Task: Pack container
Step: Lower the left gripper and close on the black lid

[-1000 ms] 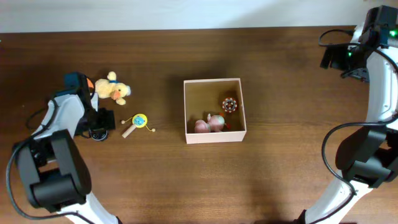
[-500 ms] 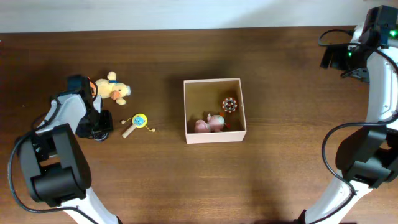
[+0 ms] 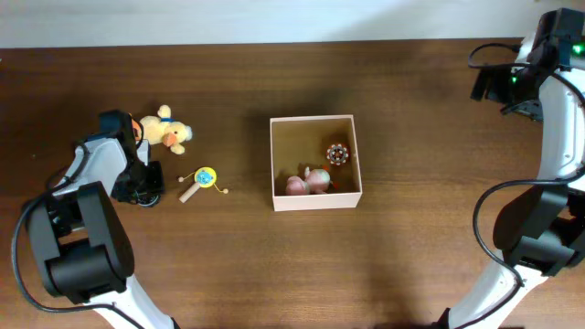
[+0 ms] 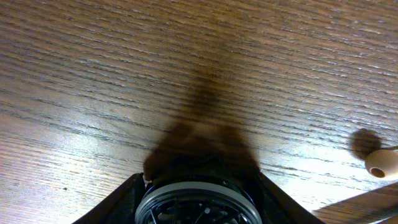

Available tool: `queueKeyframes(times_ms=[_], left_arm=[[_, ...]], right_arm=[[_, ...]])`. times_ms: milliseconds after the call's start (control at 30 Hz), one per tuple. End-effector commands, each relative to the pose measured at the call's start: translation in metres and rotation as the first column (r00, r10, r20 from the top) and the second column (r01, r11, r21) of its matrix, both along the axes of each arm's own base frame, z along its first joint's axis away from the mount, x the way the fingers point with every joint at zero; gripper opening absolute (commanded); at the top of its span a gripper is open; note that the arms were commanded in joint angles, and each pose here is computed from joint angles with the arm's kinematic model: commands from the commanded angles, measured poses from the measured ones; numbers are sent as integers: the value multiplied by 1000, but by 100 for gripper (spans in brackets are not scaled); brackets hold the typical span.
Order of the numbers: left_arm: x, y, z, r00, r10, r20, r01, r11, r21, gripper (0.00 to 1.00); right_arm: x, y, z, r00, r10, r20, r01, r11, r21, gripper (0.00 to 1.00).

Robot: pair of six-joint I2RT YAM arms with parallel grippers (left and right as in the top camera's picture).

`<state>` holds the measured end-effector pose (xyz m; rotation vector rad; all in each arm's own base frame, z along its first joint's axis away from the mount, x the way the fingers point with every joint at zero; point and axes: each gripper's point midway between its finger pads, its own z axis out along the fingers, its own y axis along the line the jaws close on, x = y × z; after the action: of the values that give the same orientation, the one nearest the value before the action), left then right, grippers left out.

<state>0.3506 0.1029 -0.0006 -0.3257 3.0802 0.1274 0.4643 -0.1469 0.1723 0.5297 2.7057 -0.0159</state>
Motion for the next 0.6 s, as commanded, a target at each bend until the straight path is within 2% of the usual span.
queueKeyframes(times_ms=[0, 300, 567], left_arm=[[-9, -3, -12, 999, 30, -40, -31, 999, -19, 42], [-2, -4, 1, 999, 32, -36, -33, 999, -39, 38], [20, -4, 39, 1000, 20, -6, -20, 999, -35, 38]], right_arm=[[1, 3, -5, 1000, 4, -8, -4, 1000, 9, 99], [1, 3, -5, 1000, 4, -8, -4, 1000, 9, 99], [1, 3, -5, 1000, 5, -8, -4, 1000, 9, 99]])
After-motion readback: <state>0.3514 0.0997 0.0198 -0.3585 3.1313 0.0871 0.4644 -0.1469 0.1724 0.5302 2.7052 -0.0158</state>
